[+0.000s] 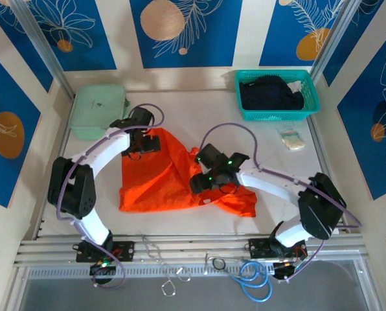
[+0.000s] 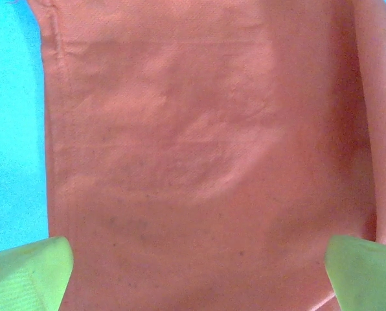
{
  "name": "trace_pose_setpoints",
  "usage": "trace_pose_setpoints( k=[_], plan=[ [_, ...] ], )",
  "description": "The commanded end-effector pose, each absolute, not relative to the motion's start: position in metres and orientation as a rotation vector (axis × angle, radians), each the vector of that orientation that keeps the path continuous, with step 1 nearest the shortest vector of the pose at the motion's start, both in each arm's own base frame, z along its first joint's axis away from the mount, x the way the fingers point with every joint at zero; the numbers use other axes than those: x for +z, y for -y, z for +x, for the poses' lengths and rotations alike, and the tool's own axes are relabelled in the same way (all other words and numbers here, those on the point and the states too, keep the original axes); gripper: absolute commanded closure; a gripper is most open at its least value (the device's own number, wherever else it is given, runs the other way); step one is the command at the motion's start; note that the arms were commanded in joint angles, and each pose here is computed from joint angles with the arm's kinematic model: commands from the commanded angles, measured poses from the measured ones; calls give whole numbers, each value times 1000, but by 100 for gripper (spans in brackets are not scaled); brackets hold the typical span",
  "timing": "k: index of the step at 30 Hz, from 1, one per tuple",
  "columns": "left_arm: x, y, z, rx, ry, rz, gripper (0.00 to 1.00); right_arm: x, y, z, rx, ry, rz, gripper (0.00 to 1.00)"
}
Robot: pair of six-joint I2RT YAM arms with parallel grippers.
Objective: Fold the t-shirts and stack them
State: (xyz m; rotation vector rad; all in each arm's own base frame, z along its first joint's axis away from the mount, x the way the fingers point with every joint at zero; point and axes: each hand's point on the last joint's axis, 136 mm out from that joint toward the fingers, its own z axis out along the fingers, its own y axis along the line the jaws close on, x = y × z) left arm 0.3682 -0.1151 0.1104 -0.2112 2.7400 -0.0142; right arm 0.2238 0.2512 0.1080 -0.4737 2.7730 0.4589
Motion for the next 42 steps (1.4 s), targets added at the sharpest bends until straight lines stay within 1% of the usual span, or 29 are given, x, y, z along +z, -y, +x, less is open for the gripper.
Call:
trace_pose_setpoints(
  k=[1, 4, 6, 8, 10, 13, 18, 23, 28, 31, 34, 39, 42],
  plan=[
    [109, 109, 350, -21, -2770, -225, 0, 145, -207, 240, 462, -2801, -124, 31],
    [103, 110, 342, -48, -2780, -235, 0, 145, -183, 257, 585, -2807, 131, 35],
    [96, 110, 337, -54, -2796, -238, 0, 139, -175, 271, 599, -2793, 208, 36],
    [86, 111, 332, -62, -2817, -246, 2, 126, -168, 286, 558, -2809, 249, 40],
    [78, 113, 326, -77, -2835, -250, 3, 111, -166, 298, 508, -2844, 260, 45],
    [66, 116, 317, -91, -2855, -255, 4, 83, -167, 312, 419, -2915, 261, 51],
    [58, 119, 305, -100, -2873, -254, 4, 44, -174, 321, 358, -3005, 272, 54],
    [65, 133, 295, -135, -2876, -212, 5, 28, -180, 334, 304, -3028, 275, 57],
    [87, 149, 282, -150, -2864, -121, 5, 15, -181, 338, 258, -3052, 274, 61],
    [96, 163, 274, -193, -2885, -43, 7, 8, -182, 338, 240, -3072, 277, 68],
    [90, 177, 261, -207, -2950, 41, 12, 1, -184, 339, 213, -3087, 273, 77],
    [53, 203, 238, -247, -3048, 120, 20, -4, -185, 345, 174, -3092, 267, 90],
    [29, 219, 222, -263, -3102, 152, 22, -3, -185, 351, 142, -3098, 249, 92]
  ],
)
